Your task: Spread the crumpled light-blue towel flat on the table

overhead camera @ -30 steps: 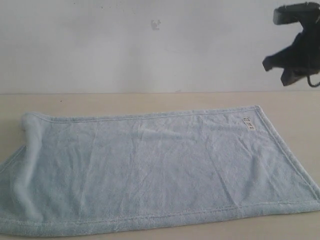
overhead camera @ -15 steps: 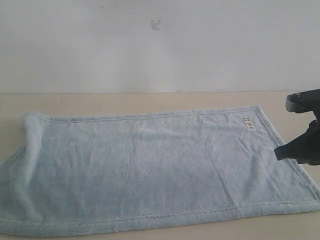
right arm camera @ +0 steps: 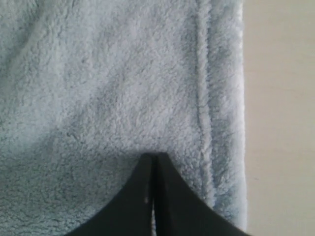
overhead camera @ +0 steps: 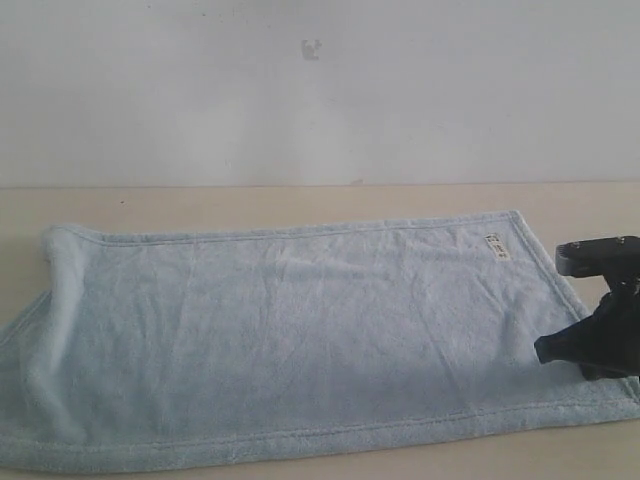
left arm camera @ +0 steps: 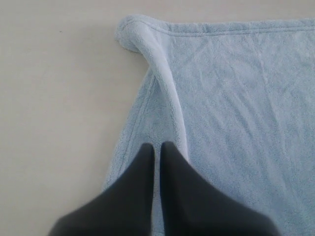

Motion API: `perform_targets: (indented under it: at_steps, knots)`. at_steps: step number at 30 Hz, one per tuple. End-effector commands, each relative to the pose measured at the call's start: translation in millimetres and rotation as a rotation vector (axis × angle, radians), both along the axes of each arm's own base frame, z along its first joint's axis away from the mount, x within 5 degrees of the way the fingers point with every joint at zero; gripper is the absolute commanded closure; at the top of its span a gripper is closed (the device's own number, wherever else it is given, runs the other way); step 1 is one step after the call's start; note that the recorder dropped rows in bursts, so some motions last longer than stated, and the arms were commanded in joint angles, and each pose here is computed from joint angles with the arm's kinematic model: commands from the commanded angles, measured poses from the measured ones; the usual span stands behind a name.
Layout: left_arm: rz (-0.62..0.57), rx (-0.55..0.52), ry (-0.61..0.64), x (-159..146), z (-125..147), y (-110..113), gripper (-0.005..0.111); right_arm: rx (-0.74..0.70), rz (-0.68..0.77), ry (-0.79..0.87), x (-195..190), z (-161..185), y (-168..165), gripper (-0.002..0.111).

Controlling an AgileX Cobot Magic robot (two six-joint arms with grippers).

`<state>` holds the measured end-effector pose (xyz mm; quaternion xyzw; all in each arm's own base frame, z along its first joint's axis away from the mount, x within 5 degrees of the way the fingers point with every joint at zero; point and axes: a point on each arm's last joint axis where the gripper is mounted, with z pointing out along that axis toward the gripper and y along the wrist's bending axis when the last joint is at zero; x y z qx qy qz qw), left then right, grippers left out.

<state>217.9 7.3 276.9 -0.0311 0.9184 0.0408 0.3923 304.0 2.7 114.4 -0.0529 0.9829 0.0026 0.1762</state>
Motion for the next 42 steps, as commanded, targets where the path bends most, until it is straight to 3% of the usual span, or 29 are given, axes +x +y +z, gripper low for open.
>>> perform_targets:
  at_steps: [1,8,12,22,25,30,32,36,42]
  knots:
    - [-0.001,-0.008,-0.014,-0.3,0.3,-0.2,0.103,-0.018,-0.011,0.096,-11.8,-9.6,-3.0,0.108]
    - [-0.001,-0.007,-0.011,-0.5,0.1,-0.1,0.103,-0.050,-0.266,0.192,-46.5,-27.1,-34.8,0.108]
    - [0.000,-0.007,-0.007,-0.8,-0.2,0.0,0.103,-0.030,-0.356,0.158,-61.1,-21.4,-44.0,0.108]
    - [0.008,-0.028,0.019,-3.8,-7.9,-0.9,0.101,-0.012,-0.247,-0.068,-53.6,23.6,-19.7,0.108]
    - [0.004,-0.028,0.024,-5.2,-12.8,-1.1,0.090,-0.004,-0.222,-0.125,-54.4,37.7,-12.4,0.108]
    - [-0.010,-0.019,0.028,-4.8,-18.2,-1.5,0.062,0.022,-0.206,-0.260,-54.9,63.2,-7.9,0.108]
    - [-0.008,-0.022,0.059,-1.1,-24.5,-1.6,0.057,0.032,-0.207,-0.307,-56.0,72.5,-7.5,0.108]
    - [-0.012,-0.026,0.144,9.4,-50.0,-2.3,0.060,0.049,-0.218,-0.367,-59.4,86.0,-6.9,0.108]
    - [-0.047,-0.011,0.229,25.2,-78.7,-3.9,0.090,0.068,-0.230,-0.417,-63.2,97.9,-6.5,0.108]
